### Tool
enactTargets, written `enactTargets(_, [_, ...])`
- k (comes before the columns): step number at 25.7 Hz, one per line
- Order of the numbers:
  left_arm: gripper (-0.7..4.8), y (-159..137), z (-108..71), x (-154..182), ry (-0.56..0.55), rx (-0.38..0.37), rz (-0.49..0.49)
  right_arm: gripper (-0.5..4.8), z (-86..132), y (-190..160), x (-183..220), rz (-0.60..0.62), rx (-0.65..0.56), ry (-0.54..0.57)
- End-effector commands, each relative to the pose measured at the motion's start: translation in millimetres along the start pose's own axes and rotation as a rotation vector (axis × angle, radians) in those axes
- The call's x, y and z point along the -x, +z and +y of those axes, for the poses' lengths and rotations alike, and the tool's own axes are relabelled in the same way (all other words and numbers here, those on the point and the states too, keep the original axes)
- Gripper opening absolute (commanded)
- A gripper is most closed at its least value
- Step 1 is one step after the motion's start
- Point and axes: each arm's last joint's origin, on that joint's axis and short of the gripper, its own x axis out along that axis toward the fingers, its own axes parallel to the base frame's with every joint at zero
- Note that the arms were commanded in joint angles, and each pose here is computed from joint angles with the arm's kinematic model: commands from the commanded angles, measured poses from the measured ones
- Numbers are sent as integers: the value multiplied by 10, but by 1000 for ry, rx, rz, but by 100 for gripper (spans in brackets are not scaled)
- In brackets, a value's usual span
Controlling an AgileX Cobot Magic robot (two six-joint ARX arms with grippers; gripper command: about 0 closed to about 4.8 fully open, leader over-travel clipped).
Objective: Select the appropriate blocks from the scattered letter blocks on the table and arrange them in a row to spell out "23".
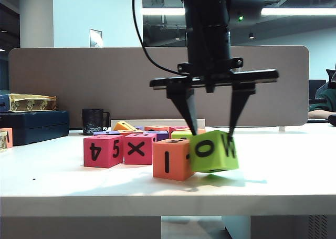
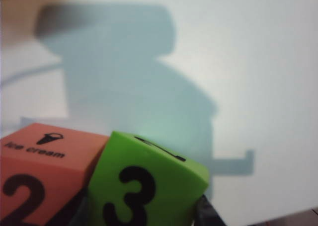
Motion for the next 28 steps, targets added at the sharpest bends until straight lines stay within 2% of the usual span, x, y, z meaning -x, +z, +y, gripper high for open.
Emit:
enactTargets(1, [241,16,9,23,35,9,-39,-1,7,11,7,-12,12,2])
enactTargets(6, [241,37,4,22,37,17,-65,-1,7,11,7,-12,12,2])
enactTargets(10, [242,35,3,-1,47,54,-81,-1,7,11,7,-12,12,2])
enactTargets(17, [249,3,13,-47,49,64,-57,-1,7,11,7,-12,12,2])
enactTargets(19, [318,3,0,-44,23,61,-47,-1,7,11,7,-12,12,2])
enactTargets(21, [348,0,-2,-44,8,61,-35,-1,7,11,7,-12,12,2])
enactTargets(28, [349,1,-4,-22,4,19,-38,-1,7,11,7,-12,11,2])
